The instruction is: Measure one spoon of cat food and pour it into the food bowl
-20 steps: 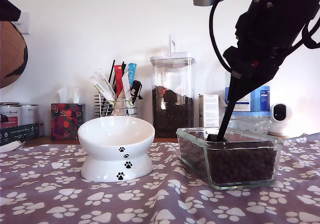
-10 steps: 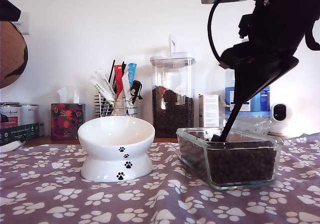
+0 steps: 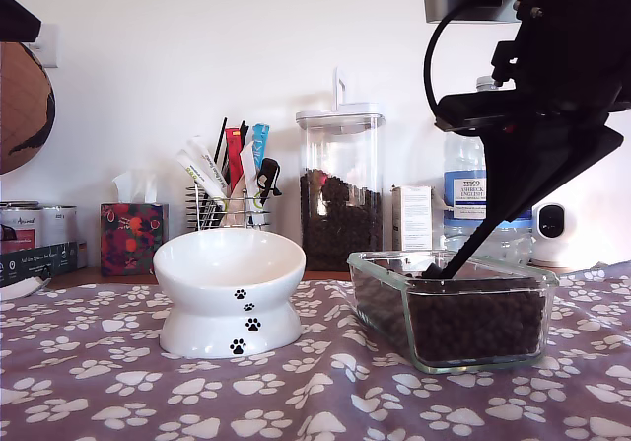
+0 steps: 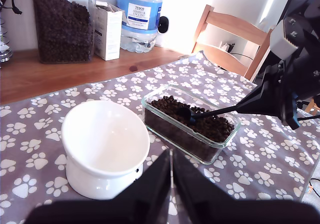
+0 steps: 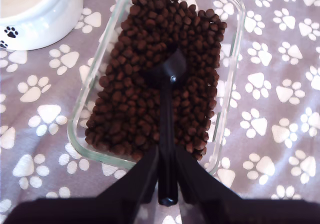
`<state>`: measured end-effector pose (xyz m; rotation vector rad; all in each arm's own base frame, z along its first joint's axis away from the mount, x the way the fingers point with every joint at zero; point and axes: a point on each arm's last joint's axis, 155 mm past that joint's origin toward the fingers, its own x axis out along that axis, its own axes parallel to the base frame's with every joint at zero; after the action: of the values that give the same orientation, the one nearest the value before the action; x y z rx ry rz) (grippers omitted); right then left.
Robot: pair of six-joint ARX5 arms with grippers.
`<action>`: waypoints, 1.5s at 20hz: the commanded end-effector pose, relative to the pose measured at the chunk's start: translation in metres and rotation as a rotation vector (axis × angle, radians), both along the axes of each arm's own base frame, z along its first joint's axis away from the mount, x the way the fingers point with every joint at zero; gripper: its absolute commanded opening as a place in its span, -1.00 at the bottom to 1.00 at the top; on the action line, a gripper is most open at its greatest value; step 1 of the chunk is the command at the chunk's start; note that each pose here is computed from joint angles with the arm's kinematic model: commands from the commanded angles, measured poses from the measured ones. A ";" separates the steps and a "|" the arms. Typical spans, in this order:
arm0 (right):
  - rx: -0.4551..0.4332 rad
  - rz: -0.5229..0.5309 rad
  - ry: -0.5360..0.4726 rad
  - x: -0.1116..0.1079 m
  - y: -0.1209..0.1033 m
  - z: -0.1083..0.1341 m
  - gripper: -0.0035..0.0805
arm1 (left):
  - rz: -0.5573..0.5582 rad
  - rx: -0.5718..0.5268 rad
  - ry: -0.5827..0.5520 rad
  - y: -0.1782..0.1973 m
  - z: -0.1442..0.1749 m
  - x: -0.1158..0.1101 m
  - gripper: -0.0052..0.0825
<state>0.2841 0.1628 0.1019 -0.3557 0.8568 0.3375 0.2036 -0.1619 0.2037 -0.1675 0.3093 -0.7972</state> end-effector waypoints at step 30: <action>0.139 -0.051 -0.024 0.013 0.005 0.015 -0.95 | -0.004 0.000 -0.002 -0.001 0.000 -0.001 -0.93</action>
<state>0.2951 0.1671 0.1087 -0.2290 0.8363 0.3407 0.2033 -0.1618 0.2025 -0.1675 0.3146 -0.7966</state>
